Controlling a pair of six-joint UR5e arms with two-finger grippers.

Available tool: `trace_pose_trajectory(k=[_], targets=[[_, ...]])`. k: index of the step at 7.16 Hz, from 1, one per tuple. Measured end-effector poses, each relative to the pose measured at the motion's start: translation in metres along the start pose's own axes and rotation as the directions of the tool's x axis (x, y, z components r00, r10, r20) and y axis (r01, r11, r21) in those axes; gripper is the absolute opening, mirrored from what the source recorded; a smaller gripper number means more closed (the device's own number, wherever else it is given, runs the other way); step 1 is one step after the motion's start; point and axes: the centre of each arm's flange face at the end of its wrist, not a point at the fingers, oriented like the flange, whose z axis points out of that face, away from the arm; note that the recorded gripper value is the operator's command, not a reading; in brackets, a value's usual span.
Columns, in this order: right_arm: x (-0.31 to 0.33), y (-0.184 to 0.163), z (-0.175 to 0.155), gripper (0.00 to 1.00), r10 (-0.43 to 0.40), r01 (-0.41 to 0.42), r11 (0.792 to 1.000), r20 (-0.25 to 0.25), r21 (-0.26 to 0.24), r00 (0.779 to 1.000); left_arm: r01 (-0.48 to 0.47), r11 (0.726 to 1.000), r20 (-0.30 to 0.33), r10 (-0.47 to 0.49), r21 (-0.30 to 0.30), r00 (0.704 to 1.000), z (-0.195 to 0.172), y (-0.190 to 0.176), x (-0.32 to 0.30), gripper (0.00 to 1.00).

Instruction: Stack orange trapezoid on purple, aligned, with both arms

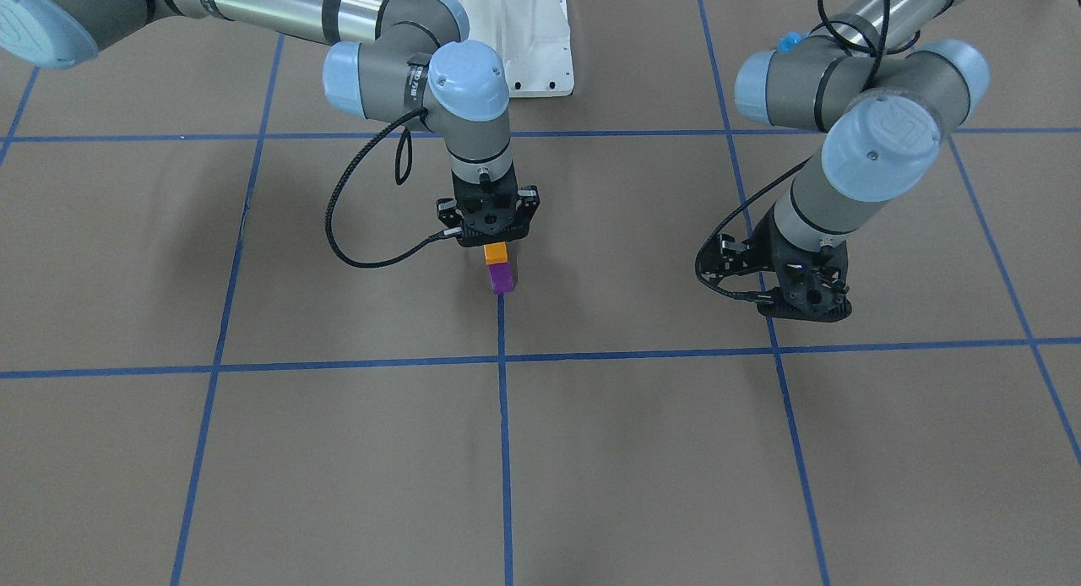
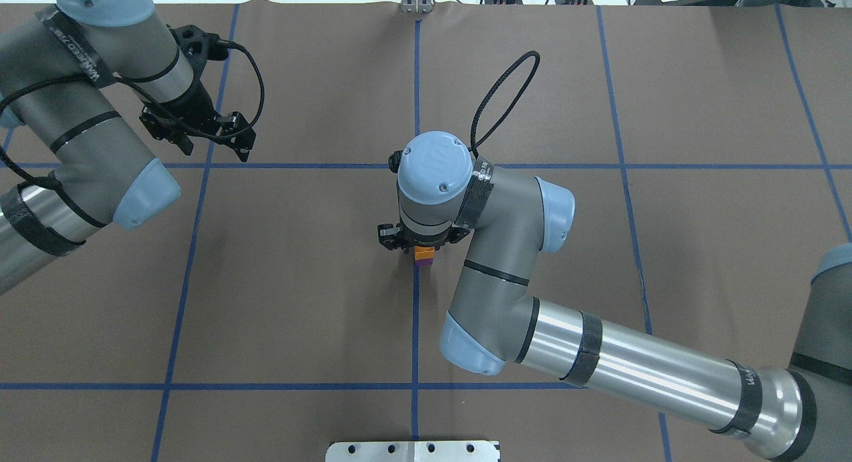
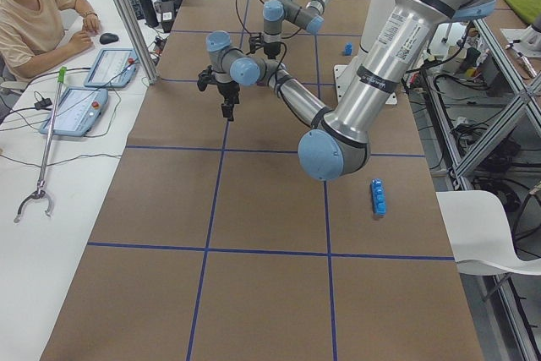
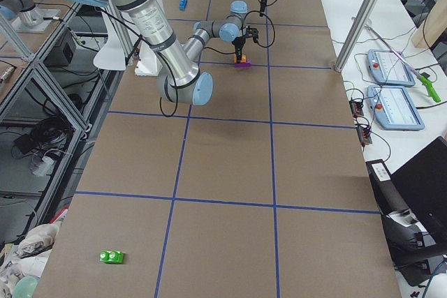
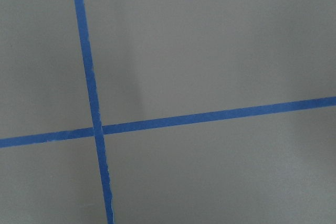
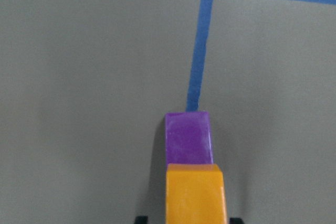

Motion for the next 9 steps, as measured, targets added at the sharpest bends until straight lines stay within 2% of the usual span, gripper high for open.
trace_pose_trajectory(k=[2, 4, 5, 6, 8, 9], targets=[[0.0, -0.005, -0.016, 1.0, 0.0, 0.0, 1.0, 0.022, 0.016, 1.0, -0.001, 1.0, -0.002, 0.001, 0.004, 1.0, -0.003, 0.001, 0.001, 0.99], [0.038, -0.031, -0.066, 1.0, 0.043, -0.044, 0.999, 0.072, 0.023, 0.996, -0.005, 1.0, -0.007, 0.006, 0.012, 1.0, -0.011, 0.005, -0.007, 0.99], [0.094, -0.044, -0.089, 1.0, 0.081, -0.082, 0.997, 0.083, 0.008, 0.993, -0.011, 1.0, -0.014, 0.011, 0.013, 1.0, -0.016, 0.011, -0.025, 0.99], [0.169, -0.049, -0.105, 1.0, 0.085, -0.085, 0.996, 0.077, -0.001, 0.993, -0.029, 0.999, -0.017, 0.029, 0.016, 0.999, -0.023, 0.015, -0.053, 0.99], [0.365, -0.058, -0.133, 1.0, 0.028, -0.026, 0.999, 0.039, -0.032, 0.999, -0.099, 0.995, -0.002, 0.099, 0.022, 0.995, -0.039, 0.024, -0.145, 0.99], [0.463, -0.051, -0.152, 1.0, 0.009, -0.008, 0.999, 0.025, -0.035, 1.0, -0.12, 0.993, -0.011, 0.12, 0.018, 0.993, -0.049, 0.034, -0.201, 1.0]])
